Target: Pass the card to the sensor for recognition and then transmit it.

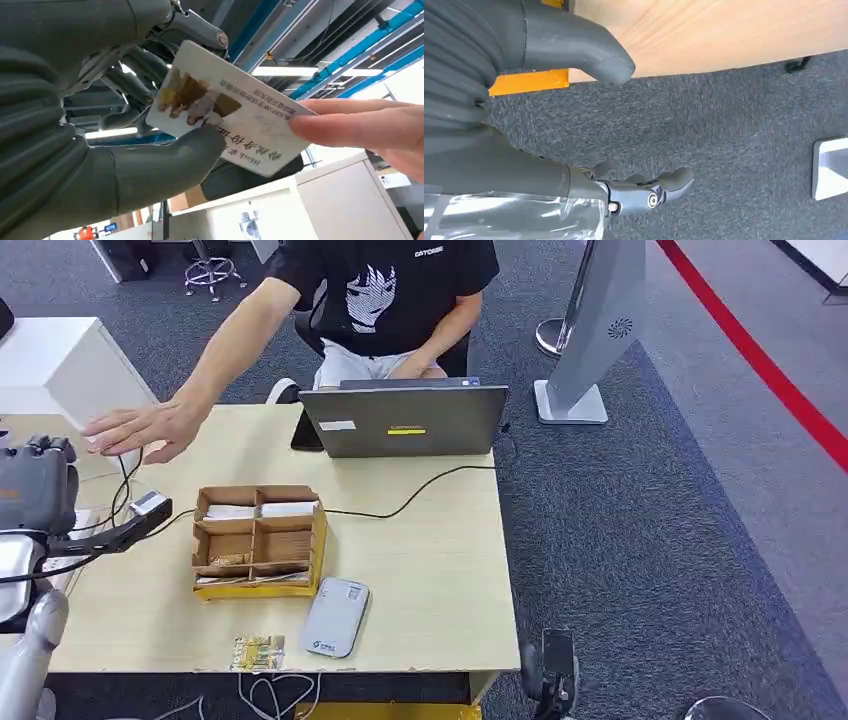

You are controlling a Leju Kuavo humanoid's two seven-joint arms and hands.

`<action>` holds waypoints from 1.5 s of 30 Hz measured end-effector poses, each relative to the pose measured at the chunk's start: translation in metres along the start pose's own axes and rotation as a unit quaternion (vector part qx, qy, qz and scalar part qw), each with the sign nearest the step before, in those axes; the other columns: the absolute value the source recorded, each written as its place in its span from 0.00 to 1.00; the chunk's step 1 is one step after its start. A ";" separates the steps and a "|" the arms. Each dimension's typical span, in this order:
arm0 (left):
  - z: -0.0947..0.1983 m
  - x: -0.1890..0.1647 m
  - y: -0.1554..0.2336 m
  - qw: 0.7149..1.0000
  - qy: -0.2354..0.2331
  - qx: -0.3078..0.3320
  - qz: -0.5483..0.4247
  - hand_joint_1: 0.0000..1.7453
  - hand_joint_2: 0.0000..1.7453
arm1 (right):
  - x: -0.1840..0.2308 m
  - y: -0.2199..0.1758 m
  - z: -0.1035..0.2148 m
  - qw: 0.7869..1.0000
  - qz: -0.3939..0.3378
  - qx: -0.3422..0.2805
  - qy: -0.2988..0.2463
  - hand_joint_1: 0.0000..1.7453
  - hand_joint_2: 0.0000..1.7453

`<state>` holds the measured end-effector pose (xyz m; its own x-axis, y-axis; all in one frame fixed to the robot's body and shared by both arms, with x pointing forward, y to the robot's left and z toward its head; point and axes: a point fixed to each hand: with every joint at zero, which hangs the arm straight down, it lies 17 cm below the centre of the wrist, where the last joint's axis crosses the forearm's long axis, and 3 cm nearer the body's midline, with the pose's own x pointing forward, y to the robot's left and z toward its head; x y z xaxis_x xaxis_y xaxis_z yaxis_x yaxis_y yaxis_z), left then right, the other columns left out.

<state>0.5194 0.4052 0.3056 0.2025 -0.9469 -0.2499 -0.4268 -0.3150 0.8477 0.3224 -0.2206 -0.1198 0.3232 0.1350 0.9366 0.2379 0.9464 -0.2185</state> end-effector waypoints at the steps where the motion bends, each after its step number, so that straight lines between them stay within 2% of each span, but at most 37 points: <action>1: 0.000 0.001 0.000 1.000 0.000 0.000 0.001 0.00 1.00 | 0.000 -0.001 0.000 1.000 0.002 -0.001 0.000 0.00 1.00; 9: 0.013 0.017 0.012 1.000 -0.013 0.014 0.017 0.00 1.00 | -0.003 -0.009 -0.001 1.000 0.015 -0.012 0.000 0.00 1.00; 16: 0.033 0.043 0.040 0.997 -0.037 0.046 0.038 0.00 1.00 | -0.009 -0.017 0.000 0.999 0.021 -0.024 0.006 0.00 1.00; 19: 0.045 0.061 0.055 0.995 -0.054 0.061 0.051 0.00 1.00 | -0.013 -0.024 0.001 0.999 0.017 -0.034 0.012 0.00 1.00; 22: 0.061 0.074 0.065 0.995 -0.049 0.067 0.061 0.00 1.00 | -0.017 -0.032 0.002 0.999 0.011 -0.049 0.018 0.00 1.00; 24: 0.079 0.095 0.067 0.993 -0.072 0.064 0.074 0.00 1.00 | -0.021 -0.040 0.004 0.998 0.007 -0.060 0.022 0.00 1.00; 29: 0.111 0.126 0.063 0.988 -0.114 0.049 0.094 0.00 1.00 | -0.025 -0.050 0.006 0.997 0.004 -0.075 0.027 0.00 1.00; 33: 0.141 0.145 0.045 0.984 -0.141 0.018 0.111 0.00 1.00 | -0.026 -0.055 0.007 0.996 0.009 -0.080 0.026 0.00 1.00; 37: 0.161 0.154 0.027 0.982 -0.140 -0.011 0.124 0.00 1.00 | -0.028 -0.056 0.008 0.996 0.011 -0.081 0.027 0.00 1.00; 45: 0.179 0.166 0.001 0.979 -0.141 -0.048 0.137 0.00 1.00 | -0.028 -0.057 0.009 0.996 0.017 -0.081 0.026 0.00 1.00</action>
<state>0.3948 0.2362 0.1811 -0.1649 -0.9796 -0.1148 -0.3441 -0.0520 0.9375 0.2914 -0.2755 -0.1314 0.3801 0.1473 0.9132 0.3691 0.8811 -0.2957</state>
